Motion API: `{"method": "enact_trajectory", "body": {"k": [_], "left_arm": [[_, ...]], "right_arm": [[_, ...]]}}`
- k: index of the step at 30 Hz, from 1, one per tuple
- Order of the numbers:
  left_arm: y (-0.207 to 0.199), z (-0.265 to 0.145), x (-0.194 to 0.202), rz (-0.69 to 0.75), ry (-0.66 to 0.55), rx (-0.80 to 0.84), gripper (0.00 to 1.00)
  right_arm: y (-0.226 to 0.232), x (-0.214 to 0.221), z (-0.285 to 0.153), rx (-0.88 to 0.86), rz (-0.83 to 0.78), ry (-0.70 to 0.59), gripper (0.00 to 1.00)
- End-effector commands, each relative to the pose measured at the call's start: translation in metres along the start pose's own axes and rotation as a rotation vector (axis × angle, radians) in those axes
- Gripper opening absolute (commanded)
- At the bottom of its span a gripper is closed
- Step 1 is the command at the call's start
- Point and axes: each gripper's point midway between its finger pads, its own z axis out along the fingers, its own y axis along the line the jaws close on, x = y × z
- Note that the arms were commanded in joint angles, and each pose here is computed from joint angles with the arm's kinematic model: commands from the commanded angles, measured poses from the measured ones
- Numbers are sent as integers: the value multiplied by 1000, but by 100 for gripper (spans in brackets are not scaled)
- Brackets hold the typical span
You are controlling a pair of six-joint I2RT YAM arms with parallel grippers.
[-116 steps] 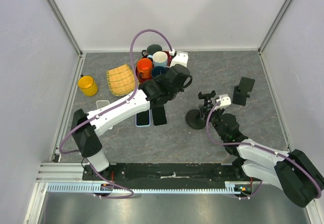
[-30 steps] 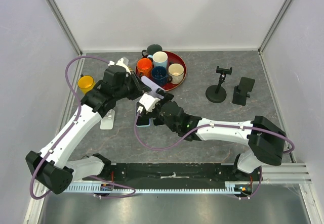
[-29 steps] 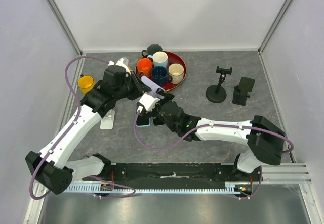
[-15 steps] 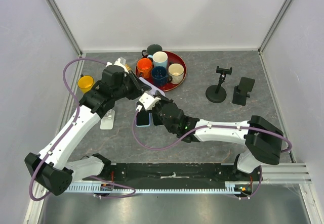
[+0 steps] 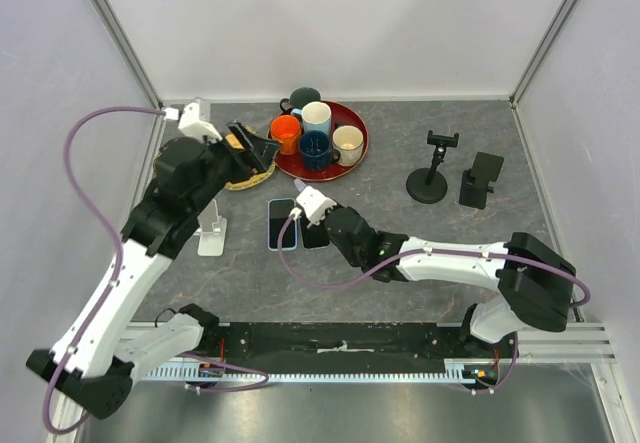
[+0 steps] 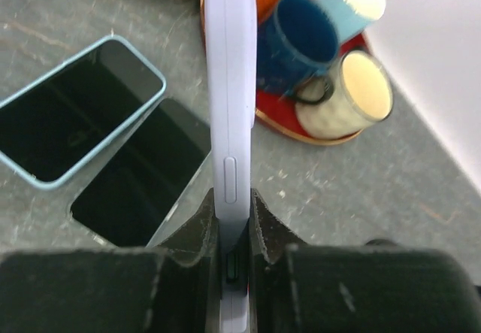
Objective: Remove the phone from the phone stand
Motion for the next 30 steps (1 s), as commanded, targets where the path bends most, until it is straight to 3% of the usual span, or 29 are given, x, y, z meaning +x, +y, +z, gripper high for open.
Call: {"method": "enact_trajectory", "body": {"k": [1, 3, 6, 17, 24, 30], "left_arm": [[2, -36, -61, 191, -316, 3, 88], [8, -53, -72, 232, -402, -10, 91], [36, -57, -56, 291, -410, -79, 92], [110, -64, 12, 417, -323, -204, 92], [143, -63, 35, 456, -304, -280, 90], [138, -58, 30, 497, -305, -267, 89]], "right_arm": [[-12, -2, -6, -56, 257, 15, 0], [-14, 8, -1, -118, 370, 53, 0], [-11, 22, 8, -210, 564, 117, 0], [-2, 51, 43, -400, 1087, 301, 0], [15, 73, 55, -395, 1230, 415, 0], [35, 71, 62, -463, 1338, 433, 0]]}}
